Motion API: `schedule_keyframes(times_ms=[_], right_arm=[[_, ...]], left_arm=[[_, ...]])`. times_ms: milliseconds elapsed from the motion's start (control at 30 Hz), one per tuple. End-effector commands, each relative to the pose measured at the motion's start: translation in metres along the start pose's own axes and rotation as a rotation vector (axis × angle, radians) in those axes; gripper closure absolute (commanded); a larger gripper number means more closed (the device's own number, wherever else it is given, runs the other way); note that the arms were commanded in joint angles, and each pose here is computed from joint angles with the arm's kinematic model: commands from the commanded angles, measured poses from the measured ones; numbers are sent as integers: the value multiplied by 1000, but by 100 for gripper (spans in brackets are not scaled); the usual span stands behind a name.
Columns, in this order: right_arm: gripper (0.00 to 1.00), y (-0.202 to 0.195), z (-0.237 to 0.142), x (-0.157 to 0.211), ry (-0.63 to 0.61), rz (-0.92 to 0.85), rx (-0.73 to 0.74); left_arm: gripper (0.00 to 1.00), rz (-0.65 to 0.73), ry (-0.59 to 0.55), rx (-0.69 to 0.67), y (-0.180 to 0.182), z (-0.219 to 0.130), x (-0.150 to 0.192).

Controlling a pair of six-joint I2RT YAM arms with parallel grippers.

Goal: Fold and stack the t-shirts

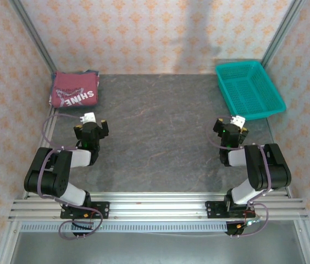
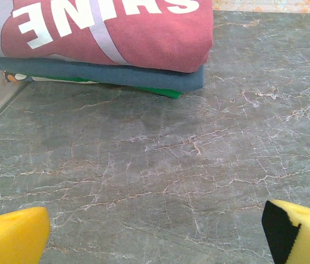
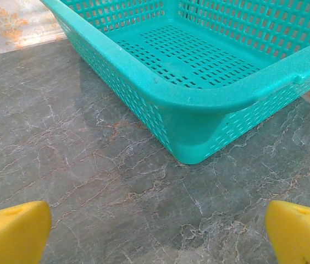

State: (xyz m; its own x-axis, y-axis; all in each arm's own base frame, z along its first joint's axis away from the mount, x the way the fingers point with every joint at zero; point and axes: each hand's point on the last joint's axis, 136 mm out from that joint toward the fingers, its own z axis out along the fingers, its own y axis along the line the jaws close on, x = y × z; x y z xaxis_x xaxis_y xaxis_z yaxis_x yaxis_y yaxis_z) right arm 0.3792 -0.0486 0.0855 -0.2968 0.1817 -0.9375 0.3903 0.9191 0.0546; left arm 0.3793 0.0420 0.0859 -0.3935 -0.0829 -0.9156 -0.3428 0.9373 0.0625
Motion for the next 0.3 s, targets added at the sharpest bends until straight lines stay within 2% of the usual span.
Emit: schedule_keyframes(times_ms=[0,267], right_arm=[[1,3,1,-12,-39,2,-1],[1,3,1,-12,-39,10,-7]], left_arm=[[0,-2,-51,-18,4,0,-14],[0,1,-50,-18,4,-1,-13]])
